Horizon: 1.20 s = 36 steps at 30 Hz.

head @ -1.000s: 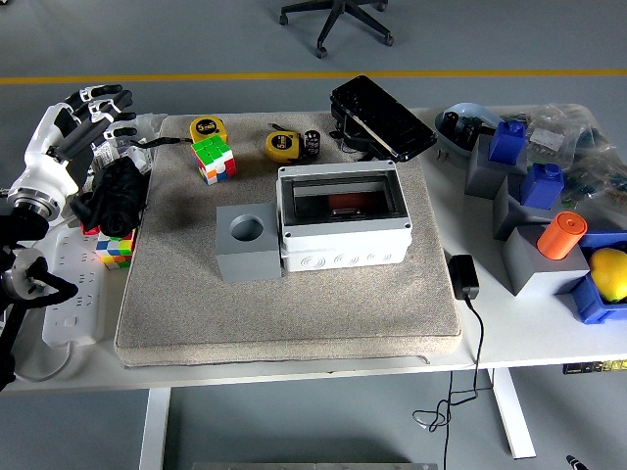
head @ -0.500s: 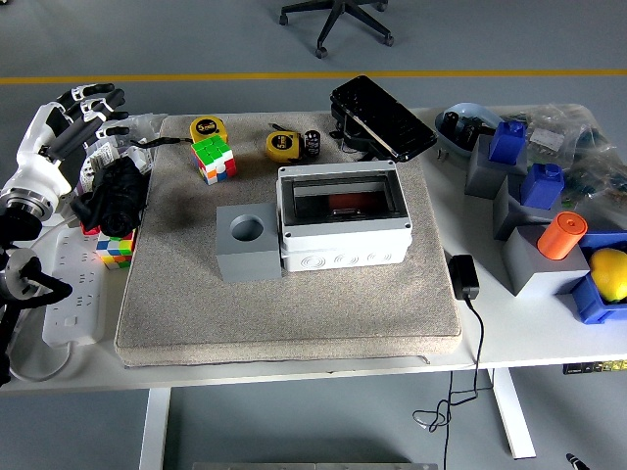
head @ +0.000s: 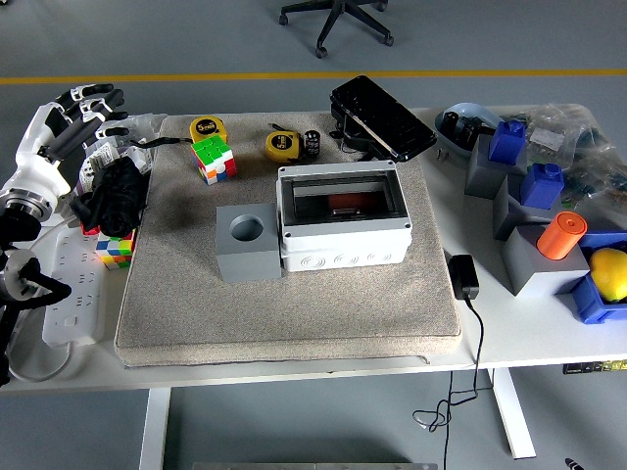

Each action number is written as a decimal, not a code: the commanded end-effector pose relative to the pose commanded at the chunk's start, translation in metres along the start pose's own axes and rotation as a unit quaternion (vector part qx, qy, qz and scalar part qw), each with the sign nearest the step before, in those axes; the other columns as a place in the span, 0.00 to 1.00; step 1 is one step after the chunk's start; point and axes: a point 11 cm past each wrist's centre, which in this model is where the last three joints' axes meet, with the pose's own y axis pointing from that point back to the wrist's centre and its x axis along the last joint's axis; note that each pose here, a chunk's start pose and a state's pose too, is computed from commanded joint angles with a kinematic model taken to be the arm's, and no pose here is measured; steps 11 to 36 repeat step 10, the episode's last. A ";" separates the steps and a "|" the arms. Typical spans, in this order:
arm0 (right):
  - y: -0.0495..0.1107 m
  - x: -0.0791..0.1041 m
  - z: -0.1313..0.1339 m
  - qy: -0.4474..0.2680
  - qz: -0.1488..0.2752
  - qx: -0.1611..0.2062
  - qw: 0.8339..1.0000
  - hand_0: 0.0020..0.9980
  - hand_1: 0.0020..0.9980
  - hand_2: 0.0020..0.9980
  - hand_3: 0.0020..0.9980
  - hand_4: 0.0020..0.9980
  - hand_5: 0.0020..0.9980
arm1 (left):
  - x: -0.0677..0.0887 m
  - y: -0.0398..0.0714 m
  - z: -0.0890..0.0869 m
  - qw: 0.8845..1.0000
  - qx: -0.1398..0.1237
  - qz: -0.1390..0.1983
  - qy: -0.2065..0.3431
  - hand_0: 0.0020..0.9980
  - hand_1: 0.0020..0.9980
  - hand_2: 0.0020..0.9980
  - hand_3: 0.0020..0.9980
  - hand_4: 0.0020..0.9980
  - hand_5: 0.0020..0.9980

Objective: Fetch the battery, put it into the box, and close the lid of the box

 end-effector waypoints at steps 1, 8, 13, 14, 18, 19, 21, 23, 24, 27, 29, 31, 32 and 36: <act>0.000 -0.001 -0.001 0.000 -0.001 0.001 1.000 0.66 0.64 0.65 0.54 0.88 0.44 | 0.000 0.000 0.001 1.000 -0.001 0.000 0.001 0.43 0.55 0.56 0.58 0.93 0.31; 0.000 -0.002 -0.002 0.000 -0.001 0.003 1.000 0.66 0.64 0.65 0.54 0.88 0.44 | -0.001 -0.001 0.001 1.000 -0.002 -0.002 0.003 0.43 0.55 0.56 0.58 0.93 0.31; 0.000 -0.002 -0.002 0.000 -0.001 0.003 1.000 0.66 0.64 0.65 0.54 0.88 0.44 | -0.001 0.000 0.001 1.000 -0.001 -0.002 0.003 0.43 0.55 0.56 0.58 0.93 0.31; 0.000 -0.002 -0.002 0.000 -0.001 0.003 1.000 0.66 0.64 0.65 0.54 0.88 0.44 | -0.001 0.000 0.001 1.000 -0.001 -0.002 0.003 0.43 0.55 0.56 0.58 0.93 0.31; 0.000 -0.002 -0.002 0.000 -0.001 0.003 1.000 0.66 0.64 0.65 0.54 0.88 0.44 | -0.001 0.000 0.001 1.000 -0.001 -0.002 0.003 0.43 0.55 0.56 0.58 0.93 0.31; 0.000 -0.002 -0.002 0.000 -0.001 0.003 1.000 0.66 0.64 0.65 0.54 0.88 0.44 | -0.001 0.000 0.001 1.000 -0.001 -0.002 0.003 0.43 0.55 0.56 0.58 0.93 0.31; 0.000 -0.002 -0.002 0.000 -0.001 0.003 1.000 0.66 0.64 0.65 0.54 0.88 0.44 | -0.001 0.000 0.001 1.000 -0.001 -0.002 0.003 0.43 0.55 0.56 0.58 0.93 0.31; 0.000 -0.002 -0.002 0.000 -0.001 0.003 1.000 0.66 0.64 0.65 0.54 0.88 0.44 | -0.001 0.000 0.001 1.000 -0.001 -0.002 0.003 0.43 0.55 0.56 0.58 0.93 0.31; 0.000 -0.002 -0.002 0.000 -0.001 0.003 1.000 0.66 0.64 0.65 0.54 0.88 0.44 | -0.001 0.000 0.001 1.000 -0.001 -0.002 0.003 0.43 0.55 0.56 0.58 0.93 0.31; 0.000 -0.002 -0.002 0.000 -0.001 0.003 1.000 0.66 0.64 0.65 0.54 0.88 0.44 | -0.001 0.000 0.001 1.000 -0.001 -0.002 0.003 0.43 0.55 0.56 0.58 0.93 0.31; 0.000 -0.002 -0.002 0.000 -0.001 0.003 1.000 0.66 0.64 0.65 0.54 0.88 0.44 | -0.001 0.000 0.001 1.000 -0.001 -0.002 0.003 0.43 0.55 0.56 0.58 0.93 0.31; 0.000 -0.002 -0.002 0.000 -0.001 0.003 1.000 0.66 0.64 0.65 0.54 0.88 0.44 | -0.001 0.000 0.001 1.000 -0.001 -0.002 0.003 0.43 0.55 0.56 0.58 0.93 0.31; 0.000 -0.002 -0.002 0.000 -0.001 0.003 1.000 0.66 0.64 0.65 0.54 0.88 0.44 | -0.001 0.000 0.001 1.000 -0.001 -0.002 0.003 0.43 0.55 0.56 0.58 0.93 0.31; 0.000 -0.002 -0.002 0.000 -0.001 0.003 1.000 0.66 0.64 0.65 0.54 0.88 0.44 | -0.001 0.000 0.001 1.000 -0.001 -0.002 0.003 0.43 0.55 0.56 0.58 0.93 0.31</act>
